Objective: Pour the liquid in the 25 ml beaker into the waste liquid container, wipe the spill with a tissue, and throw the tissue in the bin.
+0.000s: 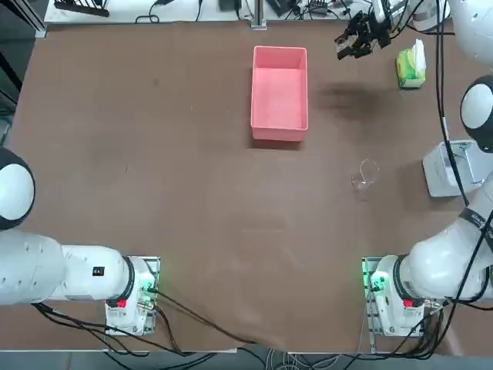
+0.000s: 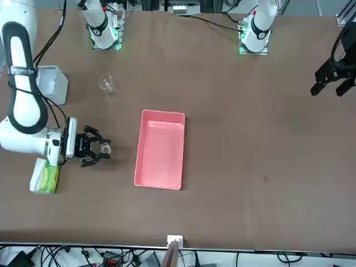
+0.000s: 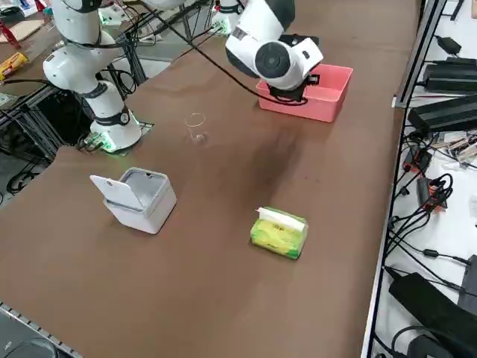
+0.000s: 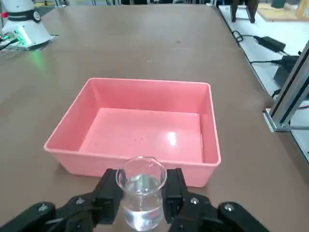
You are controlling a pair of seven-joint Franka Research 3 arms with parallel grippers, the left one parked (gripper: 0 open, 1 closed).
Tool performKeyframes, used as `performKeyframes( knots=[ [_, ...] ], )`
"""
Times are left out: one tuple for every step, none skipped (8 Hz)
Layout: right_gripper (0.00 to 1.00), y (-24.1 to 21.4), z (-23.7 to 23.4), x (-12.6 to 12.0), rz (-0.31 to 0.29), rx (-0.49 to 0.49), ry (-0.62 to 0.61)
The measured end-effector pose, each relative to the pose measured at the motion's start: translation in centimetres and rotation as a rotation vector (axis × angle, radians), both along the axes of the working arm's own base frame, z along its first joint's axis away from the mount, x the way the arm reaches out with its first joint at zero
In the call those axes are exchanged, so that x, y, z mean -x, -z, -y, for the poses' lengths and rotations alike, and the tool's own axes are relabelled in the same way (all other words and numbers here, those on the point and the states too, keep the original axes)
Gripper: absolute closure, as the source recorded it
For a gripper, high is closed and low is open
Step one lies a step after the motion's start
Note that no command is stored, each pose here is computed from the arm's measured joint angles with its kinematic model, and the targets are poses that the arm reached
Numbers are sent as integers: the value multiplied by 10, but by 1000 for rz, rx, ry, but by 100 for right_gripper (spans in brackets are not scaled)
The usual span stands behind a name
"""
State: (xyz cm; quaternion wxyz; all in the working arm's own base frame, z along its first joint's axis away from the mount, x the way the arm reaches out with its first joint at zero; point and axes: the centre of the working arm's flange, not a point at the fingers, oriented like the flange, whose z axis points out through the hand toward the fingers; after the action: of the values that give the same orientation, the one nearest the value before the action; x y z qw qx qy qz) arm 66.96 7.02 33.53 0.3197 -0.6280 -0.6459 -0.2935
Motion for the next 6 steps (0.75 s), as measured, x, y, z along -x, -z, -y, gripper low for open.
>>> performKeyframes(
  knots=[
    [53,-4,-13,-1,-17,22,28],
    [53,-4,-27,-2,-26,52,61],
    [53,-3,-41,-3,-42,100,92],
    [53,-3,-58,-2,-69,165,122],
    [53,-3,-75,-1,-91,224,143],
    [53,-5,-95,2,-110,264,158]
  ],
)
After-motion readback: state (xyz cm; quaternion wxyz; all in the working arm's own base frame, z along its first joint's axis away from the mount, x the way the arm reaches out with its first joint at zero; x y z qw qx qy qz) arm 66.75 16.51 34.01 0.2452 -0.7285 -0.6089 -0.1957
